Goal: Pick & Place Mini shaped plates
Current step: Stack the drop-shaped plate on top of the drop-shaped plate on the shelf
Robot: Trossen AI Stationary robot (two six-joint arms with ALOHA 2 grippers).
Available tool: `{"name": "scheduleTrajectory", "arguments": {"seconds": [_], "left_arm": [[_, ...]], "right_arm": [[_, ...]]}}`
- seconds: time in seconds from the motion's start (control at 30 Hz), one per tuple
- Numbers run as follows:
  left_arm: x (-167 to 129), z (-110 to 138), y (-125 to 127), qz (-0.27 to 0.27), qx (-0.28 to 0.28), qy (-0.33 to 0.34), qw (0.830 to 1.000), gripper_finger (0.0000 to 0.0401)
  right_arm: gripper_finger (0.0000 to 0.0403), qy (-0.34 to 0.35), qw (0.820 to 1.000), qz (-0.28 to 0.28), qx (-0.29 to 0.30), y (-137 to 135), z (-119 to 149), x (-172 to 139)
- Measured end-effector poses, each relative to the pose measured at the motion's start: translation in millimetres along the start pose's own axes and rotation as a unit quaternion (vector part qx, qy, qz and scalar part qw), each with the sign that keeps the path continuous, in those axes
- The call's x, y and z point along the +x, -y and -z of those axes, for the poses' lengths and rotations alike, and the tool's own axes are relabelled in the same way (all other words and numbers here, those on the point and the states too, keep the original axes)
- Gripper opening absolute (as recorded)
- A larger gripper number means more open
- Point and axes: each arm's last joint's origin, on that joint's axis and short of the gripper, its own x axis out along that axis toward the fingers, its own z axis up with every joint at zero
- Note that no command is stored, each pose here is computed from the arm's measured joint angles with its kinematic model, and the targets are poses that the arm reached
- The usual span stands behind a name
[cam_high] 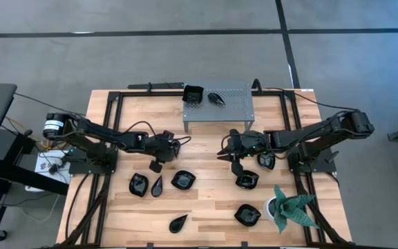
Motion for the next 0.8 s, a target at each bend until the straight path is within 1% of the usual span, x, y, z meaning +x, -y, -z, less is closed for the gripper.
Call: {"name": "scheduleTrajectory", "arguments": {"seconds": [0.17,0.3,0.4,0.53,0.7,0.8], "left_arm": [[11.9,4.5,4.5,0.009,0.004,-0.024,1.0,0.013],[16.3,3.6,3.6,-0.011,0.005,-0.029,1.0,0.013],[15.1,3.4,2.3,-0.026,0.005,-0.031,0.999,0.012],[13.7,3.2,1.2,-0.033,0.009,-0.031,0.999,0.0084],[13.6,2.4,1.1,-0.036,0.009,-0.029,0.999,0.0013],[13.2,-0.3,2.1,-0.038,0.012,-0.021,0.999,0.0009]], "right_arm": [[0.0077,0.0,1.0,0.0,0.0,0.0,0.0,0.0],[0.0077,0.0,1.0,0.0,0.0,0.0,0.0,0.0],[0.0077,0.0,1.0,0.0,0.0,0.0,0.0,0.0],[0.0077,0.0,1.0,0.0,0.0,0.0,0.0,0.0],[0.0077,0.0,1.0,0.0,0.0,0.0,0.0,0.0],[0.0077,0.0,1.0,0.0,0.0,0.0,0.0,0.0]]}}
